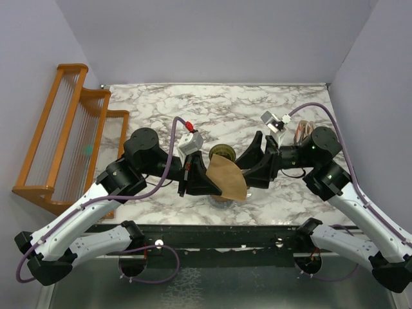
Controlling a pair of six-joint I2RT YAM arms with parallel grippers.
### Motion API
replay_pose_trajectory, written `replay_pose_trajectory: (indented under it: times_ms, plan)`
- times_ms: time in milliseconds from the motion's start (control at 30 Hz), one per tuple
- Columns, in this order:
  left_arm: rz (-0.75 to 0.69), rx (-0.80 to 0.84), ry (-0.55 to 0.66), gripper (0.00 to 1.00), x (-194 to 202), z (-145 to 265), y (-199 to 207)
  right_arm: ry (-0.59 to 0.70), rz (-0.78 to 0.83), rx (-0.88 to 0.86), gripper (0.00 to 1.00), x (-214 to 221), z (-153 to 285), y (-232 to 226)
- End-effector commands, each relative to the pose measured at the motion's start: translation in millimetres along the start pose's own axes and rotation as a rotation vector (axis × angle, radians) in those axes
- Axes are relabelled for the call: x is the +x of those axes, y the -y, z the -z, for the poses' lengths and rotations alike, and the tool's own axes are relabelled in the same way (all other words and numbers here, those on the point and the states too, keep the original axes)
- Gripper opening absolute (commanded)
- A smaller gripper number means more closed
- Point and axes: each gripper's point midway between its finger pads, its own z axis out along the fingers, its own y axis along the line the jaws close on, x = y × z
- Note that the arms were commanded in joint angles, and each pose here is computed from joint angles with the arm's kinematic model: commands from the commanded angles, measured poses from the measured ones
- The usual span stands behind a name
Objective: Place the coffee filter in the dripper
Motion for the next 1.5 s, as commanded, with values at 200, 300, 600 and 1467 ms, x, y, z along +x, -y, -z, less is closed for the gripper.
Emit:
replay_pose_trajectory:
  times_ms: [200,300,600,1467]
  plan:
    - [0.02,-0.096,-0.021,0.0,4,-1,-20,0.013,0.044,-0.034,0.53,-14,-6,-10]
    - [0.017,-0.123,-0.012,0.0,2,-1,-25,0.002,0.033,-0.037,0.45,-11,-8,-8]
    - [0.036,-0.199,-0.005,0.0,4,-1,-40,-0.001,0.046,-0.02,0.01,-8,-8,-7]
    - [0.14,-0.964,0.102,0.99,-12,81,-122,-0.097,0.055,0.86,0.01,-14,24,137]
